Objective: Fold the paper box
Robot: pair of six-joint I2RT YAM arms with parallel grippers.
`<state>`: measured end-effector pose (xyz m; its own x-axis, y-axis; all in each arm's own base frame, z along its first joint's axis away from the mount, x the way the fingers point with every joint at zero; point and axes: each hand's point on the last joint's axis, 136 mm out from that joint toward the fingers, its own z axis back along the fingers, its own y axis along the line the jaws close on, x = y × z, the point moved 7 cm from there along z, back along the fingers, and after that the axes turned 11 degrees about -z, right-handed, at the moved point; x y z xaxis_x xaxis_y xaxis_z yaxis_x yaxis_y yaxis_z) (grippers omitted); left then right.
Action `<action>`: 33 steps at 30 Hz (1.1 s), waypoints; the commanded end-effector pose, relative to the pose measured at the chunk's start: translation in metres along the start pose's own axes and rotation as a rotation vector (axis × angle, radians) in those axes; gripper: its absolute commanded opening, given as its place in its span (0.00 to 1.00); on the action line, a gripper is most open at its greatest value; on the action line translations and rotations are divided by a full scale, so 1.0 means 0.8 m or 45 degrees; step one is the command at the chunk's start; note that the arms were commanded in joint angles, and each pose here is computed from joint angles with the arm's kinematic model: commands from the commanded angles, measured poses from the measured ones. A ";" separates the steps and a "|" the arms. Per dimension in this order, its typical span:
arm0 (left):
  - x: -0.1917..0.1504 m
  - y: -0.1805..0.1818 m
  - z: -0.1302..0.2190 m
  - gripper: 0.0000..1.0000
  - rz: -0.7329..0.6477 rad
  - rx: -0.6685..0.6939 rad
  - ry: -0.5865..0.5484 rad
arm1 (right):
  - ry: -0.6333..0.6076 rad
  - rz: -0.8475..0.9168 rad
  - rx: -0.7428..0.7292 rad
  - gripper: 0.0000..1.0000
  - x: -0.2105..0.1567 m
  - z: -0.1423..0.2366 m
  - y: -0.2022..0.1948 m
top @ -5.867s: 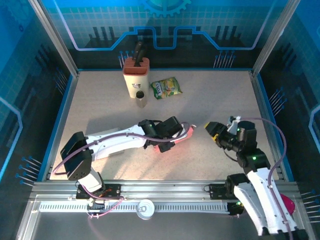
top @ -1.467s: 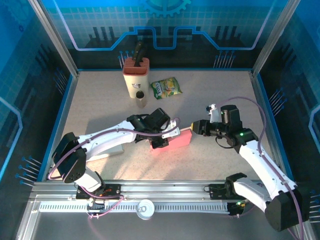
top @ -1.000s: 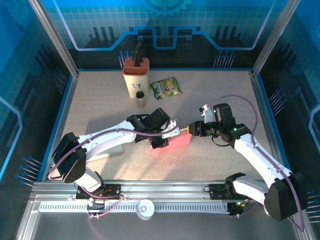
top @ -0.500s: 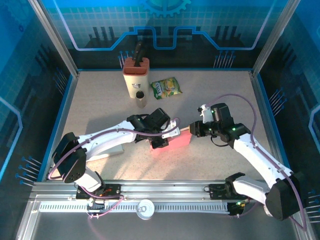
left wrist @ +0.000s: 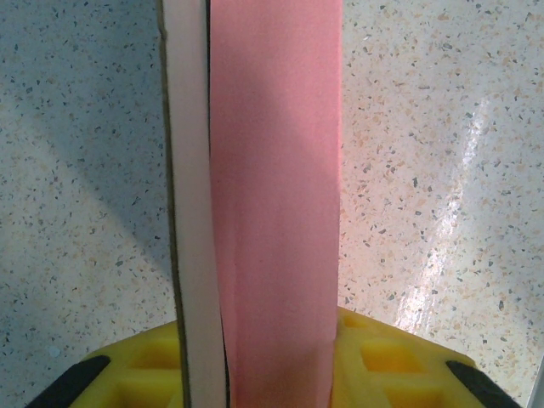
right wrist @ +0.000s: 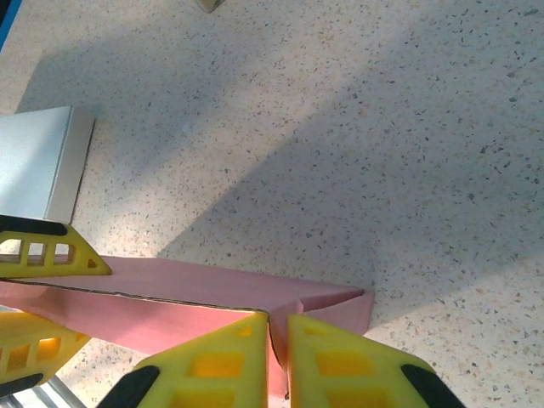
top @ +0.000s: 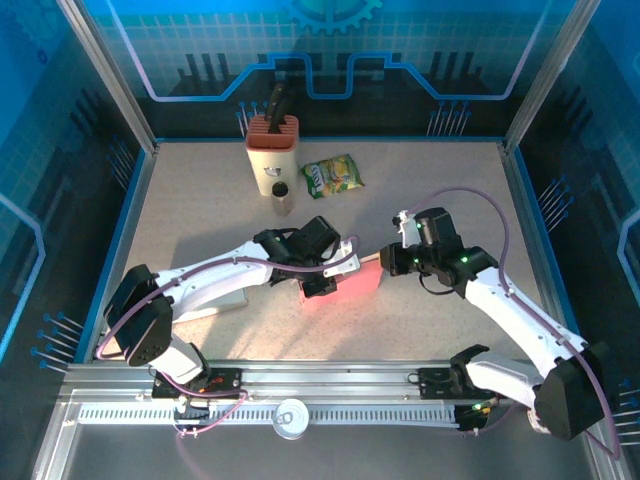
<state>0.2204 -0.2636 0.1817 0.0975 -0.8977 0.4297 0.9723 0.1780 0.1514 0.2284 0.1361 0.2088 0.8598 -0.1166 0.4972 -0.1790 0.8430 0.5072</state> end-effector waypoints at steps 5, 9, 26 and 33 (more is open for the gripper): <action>-0.004 -0.006 -0.003 0.29 -0.028 -0.033 0.025 | -0.037 0.053 -0.098 0.05 0.003 0.004 0.003; -0.004 -0.004 -0.002 0.29 -0.022 -0.020 0.025 | -0.049 0.063 -0.149 0.01 0.000 0.003 0.003; -0.005 0.004 -0.003 0.30 -0.001 0.048 0.034 | -0.170 0.095 -0.243 0.00 -0.033 0.000 0.003; -0.003 0.006 0.000 0.43 0.026 0.080 0.003 | -0.186 0.119 -0.274 0.00 -0.036 -0.005 0.005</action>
<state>0.2251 -0.2629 0.1824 0.1080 -0.8992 0.4240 0.9613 0.2033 0.1862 0.2090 0.1467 0.2058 0.7523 -0.1082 0.6498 -0.1604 0.9267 0.3400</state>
